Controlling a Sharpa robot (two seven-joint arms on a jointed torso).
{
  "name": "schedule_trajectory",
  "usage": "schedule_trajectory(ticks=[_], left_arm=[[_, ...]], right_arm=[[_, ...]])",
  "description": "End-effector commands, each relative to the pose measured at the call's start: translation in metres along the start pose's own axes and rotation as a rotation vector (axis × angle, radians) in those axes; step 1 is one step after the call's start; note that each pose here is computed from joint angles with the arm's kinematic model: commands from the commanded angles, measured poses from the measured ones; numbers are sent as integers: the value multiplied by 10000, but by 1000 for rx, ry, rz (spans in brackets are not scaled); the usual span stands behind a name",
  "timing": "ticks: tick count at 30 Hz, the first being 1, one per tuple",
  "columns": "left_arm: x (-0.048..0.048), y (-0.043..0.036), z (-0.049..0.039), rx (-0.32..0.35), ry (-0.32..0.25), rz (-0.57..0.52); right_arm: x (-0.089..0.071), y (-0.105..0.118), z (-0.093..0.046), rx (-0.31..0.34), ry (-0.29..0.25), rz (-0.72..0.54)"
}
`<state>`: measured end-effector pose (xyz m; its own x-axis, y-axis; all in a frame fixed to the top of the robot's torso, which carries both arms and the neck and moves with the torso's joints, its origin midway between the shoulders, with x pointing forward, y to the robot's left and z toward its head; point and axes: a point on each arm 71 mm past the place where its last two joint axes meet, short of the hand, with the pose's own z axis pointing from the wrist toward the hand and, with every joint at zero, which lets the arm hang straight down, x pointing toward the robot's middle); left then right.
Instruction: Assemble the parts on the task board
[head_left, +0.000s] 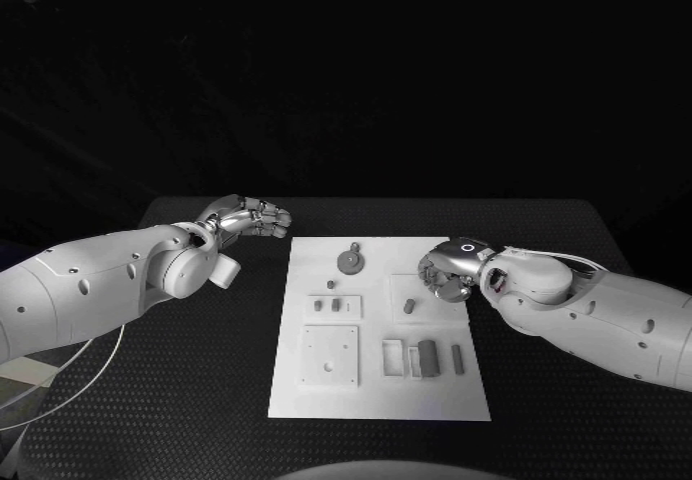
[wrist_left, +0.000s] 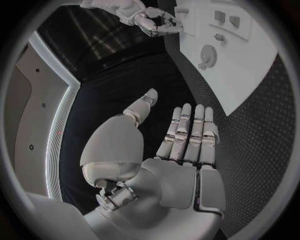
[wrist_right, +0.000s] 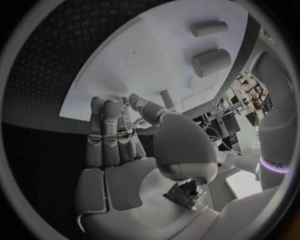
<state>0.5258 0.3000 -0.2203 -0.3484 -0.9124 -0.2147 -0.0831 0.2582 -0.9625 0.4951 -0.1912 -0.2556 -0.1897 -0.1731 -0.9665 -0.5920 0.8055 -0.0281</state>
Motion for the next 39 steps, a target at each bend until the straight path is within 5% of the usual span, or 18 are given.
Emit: schedule_trajectory(ticks=[1,39], left_arm=[[16,-27,3,10,15,-2],[-3,-53,-7,12,19,5]], right_arm=[[35,9,5,4,15,-29],[118,98,47,13,-12,-108]])
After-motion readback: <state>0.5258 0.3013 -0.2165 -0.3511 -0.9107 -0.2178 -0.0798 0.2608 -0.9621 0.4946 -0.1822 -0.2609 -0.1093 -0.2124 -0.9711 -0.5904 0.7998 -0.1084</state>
